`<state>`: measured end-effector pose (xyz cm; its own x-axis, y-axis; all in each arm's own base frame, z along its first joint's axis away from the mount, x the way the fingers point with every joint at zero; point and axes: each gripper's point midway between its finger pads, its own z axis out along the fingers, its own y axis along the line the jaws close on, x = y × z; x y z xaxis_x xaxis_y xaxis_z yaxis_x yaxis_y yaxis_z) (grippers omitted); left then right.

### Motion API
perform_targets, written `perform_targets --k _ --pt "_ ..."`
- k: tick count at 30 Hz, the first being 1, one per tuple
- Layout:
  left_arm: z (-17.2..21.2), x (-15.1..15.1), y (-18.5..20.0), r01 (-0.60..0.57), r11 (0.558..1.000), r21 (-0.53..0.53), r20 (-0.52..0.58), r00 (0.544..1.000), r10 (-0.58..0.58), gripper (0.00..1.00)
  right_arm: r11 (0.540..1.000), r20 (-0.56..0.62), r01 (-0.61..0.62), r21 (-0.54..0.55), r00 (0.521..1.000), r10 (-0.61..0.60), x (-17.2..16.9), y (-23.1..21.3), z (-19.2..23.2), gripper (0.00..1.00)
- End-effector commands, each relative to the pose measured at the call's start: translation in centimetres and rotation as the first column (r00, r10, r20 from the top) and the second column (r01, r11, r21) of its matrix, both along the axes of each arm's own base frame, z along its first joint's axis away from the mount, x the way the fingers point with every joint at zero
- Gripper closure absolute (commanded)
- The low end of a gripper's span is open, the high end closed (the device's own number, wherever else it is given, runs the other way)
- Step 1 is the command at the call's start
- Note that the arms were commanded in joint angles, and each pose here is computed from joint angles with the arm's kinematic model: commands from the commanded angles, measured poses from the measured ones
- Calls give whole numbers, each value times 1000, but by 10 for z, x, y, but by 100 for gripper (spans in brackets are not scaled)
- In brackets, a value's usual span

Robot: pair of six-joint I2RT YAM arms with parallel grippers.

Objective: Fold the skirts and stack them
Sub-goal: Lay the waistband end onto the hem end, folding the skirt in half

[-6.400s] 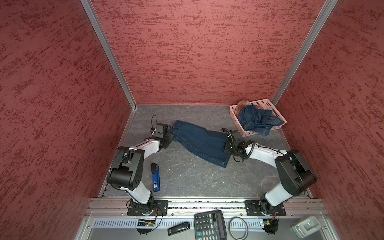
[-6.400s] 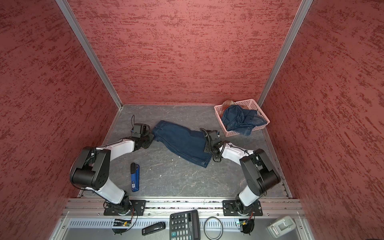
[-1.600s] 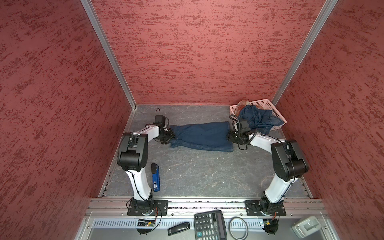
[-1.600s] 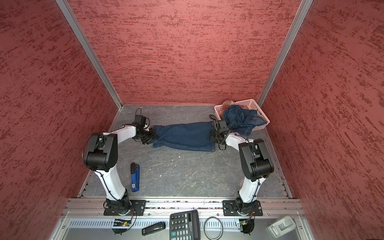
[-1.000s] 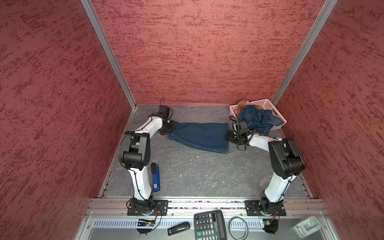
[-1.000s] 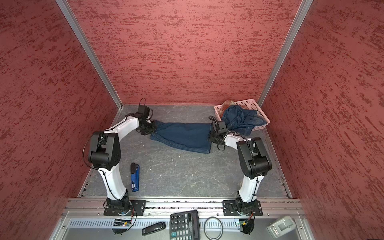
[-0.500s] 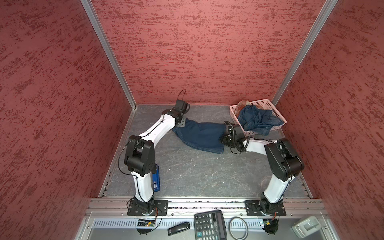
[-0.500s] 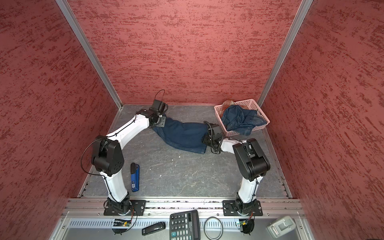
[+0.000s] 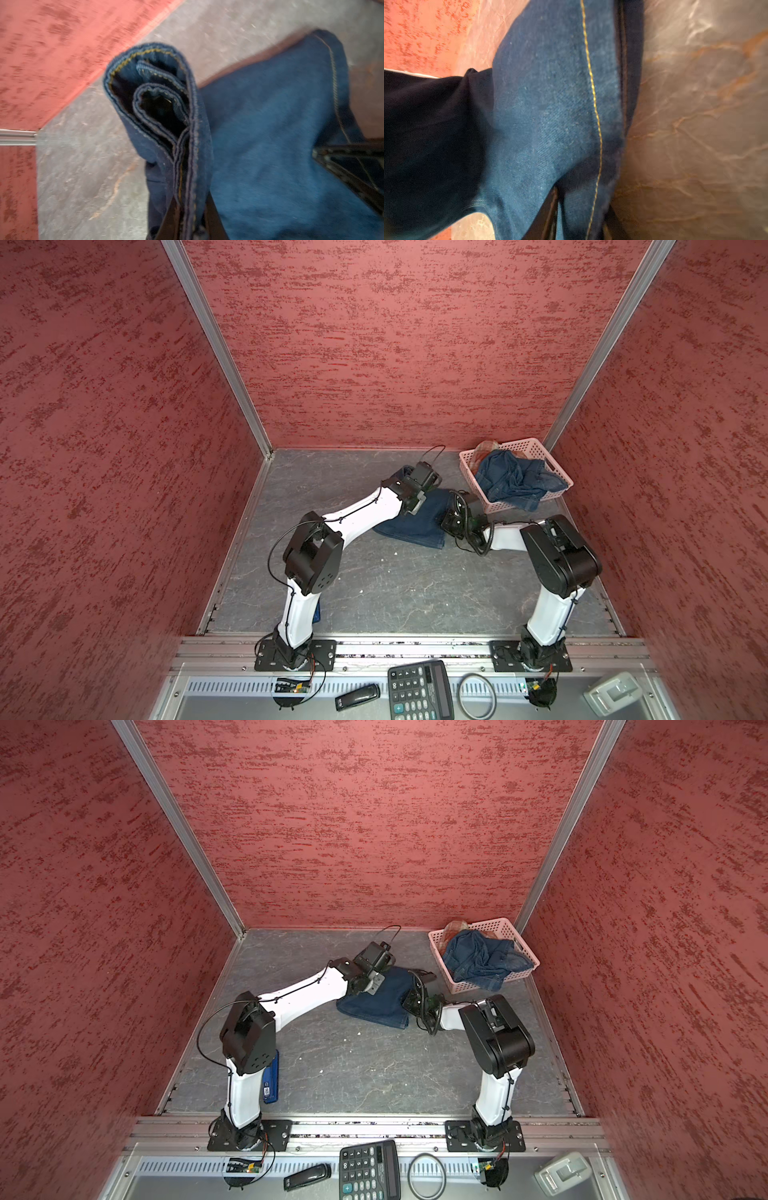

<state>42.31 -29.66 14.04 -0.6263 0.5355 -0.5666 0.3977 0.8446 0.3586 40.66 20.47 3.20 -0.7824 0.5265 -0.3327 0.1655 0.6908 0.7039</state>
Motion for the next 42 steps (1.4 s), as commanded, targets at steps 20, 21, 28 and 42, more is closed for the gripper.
perform_targets --k 20,21,28,42 --pt "-45 -27 -67 -81 880 -468 -209 978 -21 100 995 38 59 -76 998 -56 -27 -27 12 38" --pt "-47 -28 -69 -83 875 -477 -214 976 -24 100 995 32 64 -81 998 -61 -29 -30 11 38" --pt "-55 -35 -89 -81 861 -503 -246 968 -53 100 989 25 104 -102 995 -102 -43 -52 12 38" --pt "74 -50 -117 13 580 -814 -168 951 -258 6 978 104 157 -135 984 -143 -46 -89 40 31"
